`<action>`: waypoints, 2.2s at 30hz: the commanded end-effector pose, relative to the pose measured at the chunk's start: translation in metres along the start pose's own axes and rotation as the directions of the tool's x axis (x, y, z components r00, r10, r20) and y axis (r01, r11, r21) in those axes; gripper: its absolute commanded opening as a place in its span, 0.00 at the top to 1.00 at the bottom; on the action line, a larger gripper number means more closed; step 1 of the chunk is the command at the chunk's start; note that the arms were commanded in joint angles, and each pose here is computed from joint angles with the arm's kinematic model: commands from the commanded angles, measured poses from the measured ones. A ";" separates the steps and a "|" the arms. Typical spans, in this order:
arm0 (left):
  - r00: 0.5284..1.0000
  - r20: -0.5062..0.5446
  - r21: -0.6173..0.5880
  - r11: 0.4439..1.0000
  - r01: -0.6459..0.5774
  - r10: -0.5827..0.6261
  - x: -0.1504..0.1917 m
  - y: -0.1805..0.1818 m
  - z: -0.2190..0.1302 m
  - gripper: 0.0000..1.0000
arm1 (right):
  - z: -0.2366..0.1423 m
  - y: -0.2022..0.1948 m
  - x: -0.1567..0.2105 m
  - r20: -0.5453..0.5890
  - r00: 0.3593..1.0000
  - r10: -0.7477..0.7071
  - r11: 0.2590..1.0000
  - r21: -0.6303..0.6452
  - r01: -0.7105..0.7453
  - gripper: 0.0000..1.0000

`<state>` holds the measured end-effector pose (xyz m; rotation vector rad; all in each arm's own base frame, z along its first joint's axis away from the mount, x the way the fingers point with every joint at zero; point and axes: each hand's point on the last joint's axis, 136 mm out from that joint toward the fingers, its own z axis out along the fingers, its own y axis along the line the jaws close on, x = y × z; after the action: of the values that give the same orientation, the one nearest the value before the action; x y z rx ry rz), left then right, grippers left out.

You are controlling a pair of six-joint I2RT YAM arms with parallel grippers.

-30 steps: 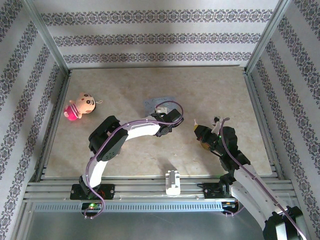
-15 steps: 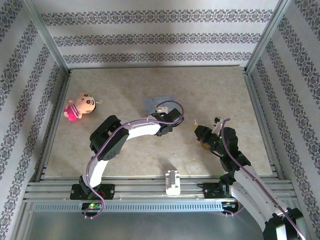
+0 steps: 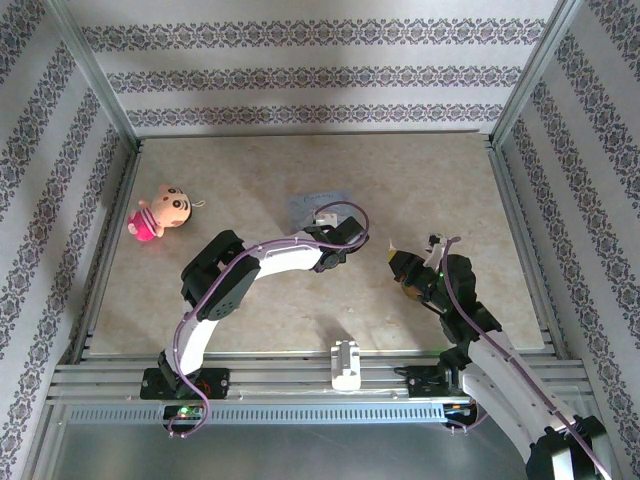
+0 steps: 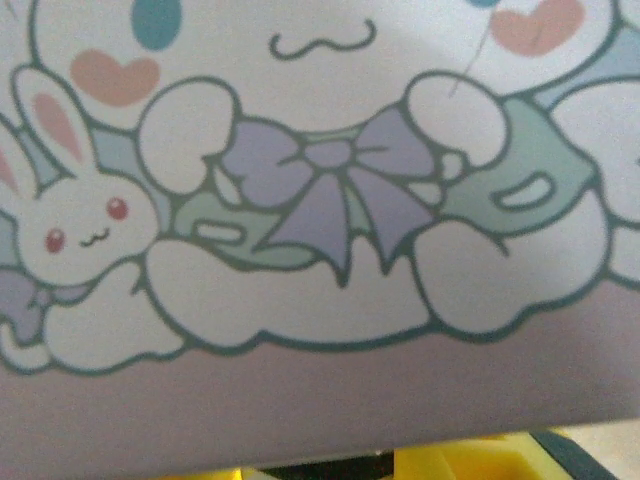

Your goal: Unlock the padlock with the key

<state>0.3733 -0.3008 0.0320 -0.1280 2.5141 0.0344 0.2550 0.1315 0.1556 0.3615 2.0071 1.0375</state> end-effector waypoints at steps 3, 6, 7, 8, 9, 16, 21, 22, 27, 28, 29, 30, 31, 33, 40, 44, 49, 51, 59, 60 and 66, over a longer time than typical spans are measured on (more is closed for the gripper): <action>0.999 0.021 0.010 1.000 0.025 -0.025 -0.013 0.000 0.000 0.81 | 0.000 -0.002 0.001 0.004 1.000 0.014 1.000 -0.016 -0.013 1.00; 0.998 0.003 0.019 0.998 0.058 -0.058 -0.013 0.001 -0.007 0.82 | 0.001 -0.004 0.007 -0.018 1.000 0.006 1.000 -0.015 -0.006 1.00; 0.997 -0.011 0.025 0.997 0.079 -0.078 -0.012 0.001 -0.010 0.82 | 0.002 -0.006 0.010 -0.032 0.999 0.004 1.000 -0.013 -0.004 1.00; 0.995 -0.025 0.036 0.995 0.096 -0.095 -0.011 0.000 -0.013 0.83 | 0.003 -0.008 0.014 -0.045 0.999 0.004 1.000 -0.008 -0.004 1.00; 0.993 -0.042 0.047 0.992 0.115 -0.113 -0.010 -0.002 -0.016 0.83 | 0.004 -0.011 0.018 -0.058 0.998 0.008 1.000 -0.002 -0.008 1.00; 0.972 -0.108 0.071 0.973 0.219 -0.211 -0.011 -0.009 -0.029 0.90 | 0.016 -0.021 0.042 -0.120 0.992 -0.023 0.999 0.026 0.026 1.00; 0.954 -0.179 0.092 0.961 0.261 -0.242 -0.008 -0.014 -0.026 0.90 | 0.027 -0.019 0.053 -0.162 0.984 -0.080 0.996 0.035 0.087 1.00; 0.947 -0.198 0.102 0.956 0.275 -0.252 -0.006 -0.015 -0.025 0.90 | 0.030 -0.018 0.056 -0.169 0.982 -0.089 0.995 0.034 0.096 1.00; 0.923 -0.265 0.161 0.931 0.327 -0.278 -0.006 -0.022 -0.020 0.90 | 0.045 -0.012 0.067 -0.191 0.973 -0.131 0.991 0.011 0.135 1.00; 0.920 -0.274 0.171 0.928 0.332 -0.279 -0.007 -0.024 -0.020 0.90 | 0.048 -0.012 0.068 -0.195 0.972 -0.135 0.990 0.009 0.139 1.00; 0.917 -0.282 0.172 0.925 0.339 -0.283 -0.007 -0.023 -0.020 0.90 | 0.052 -0.011 0.070 -0.198 0.971 -0.137 0.990 0.007 0.141 1.00; 0.912 -0.292 0.175 0.921 0.348 -0.290 -0.007 -0.023 -0.019 0.90 | 0.055 -0.010 0.071 -0.202 0.969 -0.144 0.989 -0.001 0.147 1.00; 0.906 -0.302 0.178 0.916 0.360 -0.298 -0.008 -0.023 -0.019 0.90 | 0.058 -0.009 0.072 -0.204 0.967 -0.149 0.988 -0.002 0.152 1.00; 0.894 -0.322 0.188 0.904 0.383 -0.312 -0.008 -0.023 -0.018 0.90 | 0.064 -0.008 0.071 -0.204 0.966 -0.159 0.987 -0.006 0.161 1.00; 0.843 -0.393 0.215 0.855 0.472 -0.367 -0.009 -0.024 -0.013 0.90 | 0.075 -0.009 0.071 -0.210 0.956 -0.204 0.979 -0.016 0.205 1.00; 0.838 -0.395 0.230 0.843 0.487 -0.377 -0.015 -0.023 -0.016 0.91 | 0.081 -0.009 0.079 -0.242 0.943 -0.227 0.974 -0.048 0.223 1.00; 0.826 -0.413 0.239 0.830 0.504 -0.383 -0.017 -0.024 -0.020 0.91 | 0.093 -0.012 0.086 -0.252 0.935 -0.249 0.968 -0.081 0.236 1.00; 0.820 -0.422 0.241 0.824 0.512 -0.386 -0.016 -0.025 -0.020 0.91 | 0.098 -0.008 0.085 -0.233 0.936 -0.263 0.964 -0.106 0.245 1.00; 0.791 -0.441 0.223 0.802 0.554 -0.423 -0.011 -0.022 -0.014 0.90 | 0.113 -0.010 0.092 -0.234 0.919 -0.317 0.948 -0.115 0.297 1.00; 0.787 -0.444 0.222 0.799 0.559 -0.428 -0.011 -0.022 -0.013 0.90 | 0.113 -0.011 0.093 -0.237 0.918 -0.318 0.948 -0.111 0.300 1.00; 0.769 -0.460 0.226 0.780 0.584 -0.443 -0.012 -0.023 -0.012 0.90 | 0.113 -0.021 0.097 -0.244 0.913 -0.327 0.945 -0.083 0.316 1.00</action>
<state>0.3744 -0.3279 0.0415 -0.6745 2.7422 -0.6957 0.2804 0.2315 0.0431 -0.1015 2.2280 0.9681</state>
